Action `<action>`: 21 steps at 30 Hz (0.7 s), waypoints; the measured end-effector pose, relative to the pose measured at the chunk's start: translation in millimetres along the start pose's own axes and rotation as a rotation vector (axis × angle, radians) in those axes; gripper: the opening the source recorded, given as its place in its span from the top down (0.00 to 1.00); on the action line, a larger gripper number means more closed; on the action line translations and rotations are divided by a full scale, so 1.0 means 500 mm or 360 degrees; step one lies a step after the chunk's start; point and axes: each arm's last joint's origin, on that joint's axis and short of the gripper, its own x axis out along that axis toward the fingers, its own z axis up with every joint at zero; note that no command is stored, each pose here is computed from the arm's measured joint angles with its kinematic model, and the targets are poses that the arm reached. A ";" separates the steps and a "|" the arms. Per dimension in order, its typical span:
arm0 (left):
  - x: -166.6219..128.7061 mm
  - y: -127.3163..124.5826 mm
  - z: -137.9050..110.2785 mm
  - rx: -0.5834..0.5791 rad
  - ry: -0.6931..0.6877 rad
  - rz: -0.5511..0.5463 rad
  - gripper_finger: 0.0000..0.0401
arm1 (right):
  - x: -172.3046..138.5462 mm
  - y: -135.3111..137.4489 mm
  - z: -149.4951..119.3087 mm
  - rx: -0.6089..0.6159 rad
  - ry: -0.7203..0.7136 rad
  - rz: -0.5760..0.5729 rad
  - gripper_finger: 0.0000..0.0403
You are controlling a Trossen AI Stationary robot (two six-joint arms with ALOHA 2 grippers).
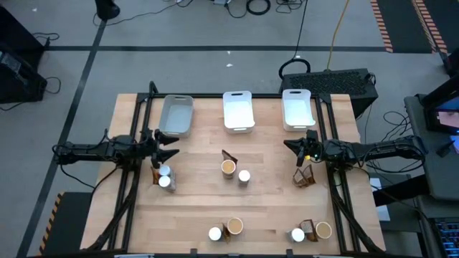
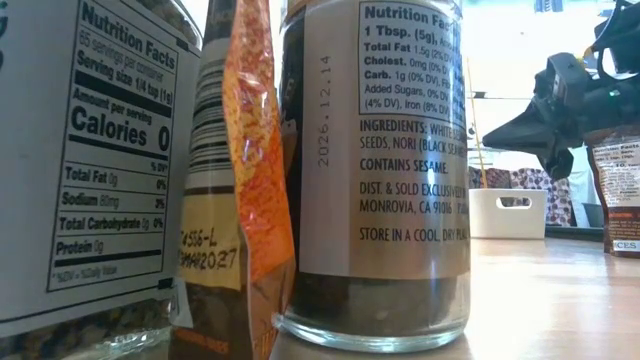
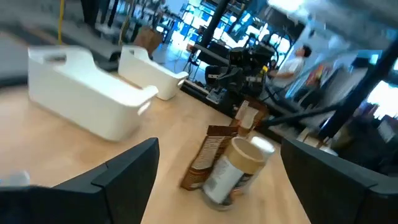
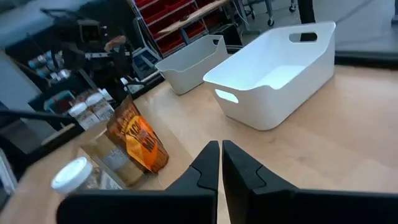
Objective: Sort spices by type
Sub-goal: Put the white seasoning bottle into the left white bin
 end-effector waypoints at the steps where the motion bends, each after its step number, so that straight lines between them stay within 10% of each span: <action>1: 0.000 0.000 0.001 0.0072 -0.0007 -0.0003 0.16 | 0.000 0.000 0.000 0.0055 0.0001 0.0000 1.00; 10: 0.000 -0.001 0.003 0.0214 -0.0035 -0.0004 0.16 | 0.000 0.004 0.005 0.0186 -0.0032 0.0045 1.00; 21: -0.004 -0.013 0.036 -0.0373 -0.0302 -0.0121 0.16 | -0.009 0.040 0.044 0.0006 -0.0232 0.0516 1.00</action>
